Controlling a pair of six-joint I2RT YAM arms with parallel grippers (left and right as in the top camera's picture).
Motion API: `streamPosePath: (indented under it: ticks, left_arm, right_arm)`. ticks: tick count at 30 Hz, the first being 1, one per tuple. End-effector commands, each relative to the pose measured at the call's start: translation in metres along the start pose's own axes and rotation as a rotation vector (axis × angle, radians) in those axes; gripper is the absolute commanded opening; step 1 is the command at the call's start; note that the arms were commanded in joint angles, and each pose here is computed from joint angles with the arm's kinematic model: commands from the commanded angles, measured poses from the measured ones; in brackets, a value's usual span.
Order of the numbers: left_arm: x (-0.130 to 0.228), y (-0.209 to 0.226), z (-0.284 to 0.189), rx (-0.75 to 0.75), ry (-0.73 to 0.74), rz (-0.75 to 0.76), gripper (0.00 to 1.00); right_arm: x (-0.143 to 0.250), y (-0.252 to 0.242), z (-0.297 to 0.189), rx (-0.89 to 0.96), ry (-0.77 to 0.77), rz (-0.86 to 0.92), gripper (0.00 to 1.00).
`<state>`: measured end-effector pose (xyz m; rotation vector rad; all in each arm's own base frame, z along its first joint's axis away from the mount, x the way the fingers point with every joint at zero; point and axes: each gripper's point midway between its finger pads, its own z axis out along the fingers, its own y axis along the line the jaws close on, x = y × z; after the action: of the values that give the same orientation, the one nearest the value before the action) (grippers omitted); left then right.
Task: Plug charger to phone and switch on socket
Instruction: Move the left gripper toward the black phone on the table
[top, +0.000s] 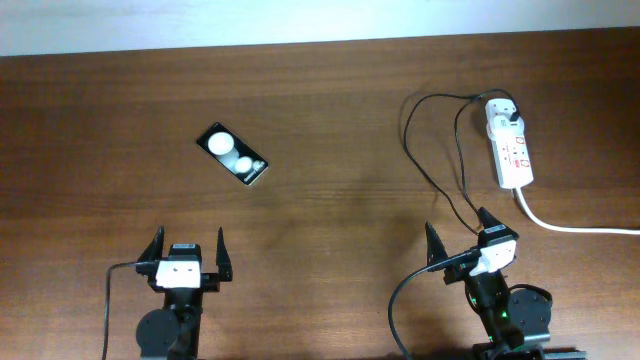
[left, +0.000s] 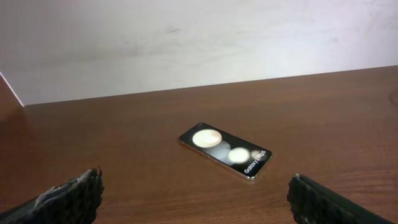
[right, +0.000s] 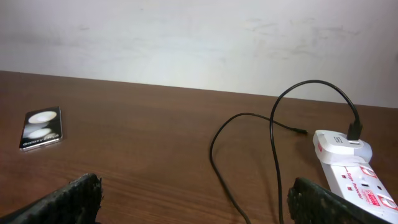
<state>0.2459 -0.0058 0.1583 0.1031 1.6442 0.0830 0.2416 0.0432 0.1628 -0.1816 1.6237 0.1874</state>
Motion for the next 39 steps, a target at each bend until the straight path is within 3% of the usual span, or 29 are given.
streamPosePath:
  ticks: [1, 24, 30, 39]
  left_arm:
    - [0.002, -0.001, 0.0, 0.004, 0.006, 0.016, 0.99]
    - [-0.003, -0.002, 0.0, 0.014, -0.018, 0.015, 0.99]
    - [-0.047, 0.0, -0.007, 0.023, -0.146, -0.08, 0.99]
    - [-0.096, 0.007, -0.025, 0.028, -0.078, -0.078, 0.99]
  right_arm:
    - [0.004, 0.001, 0.0, -0.002, 0.005, 0.001, 0.99]
    - [0.004, 0.001, 0.0, -0.002, 0.005, 0.001, 0.99]
    - [0.004, 0.001, 0.0, -0.002, 0.005, 0.001, 0.99]
    - [0.004, 0.001, 0.0, -0.002, 0.005, 0.001, 0.99]
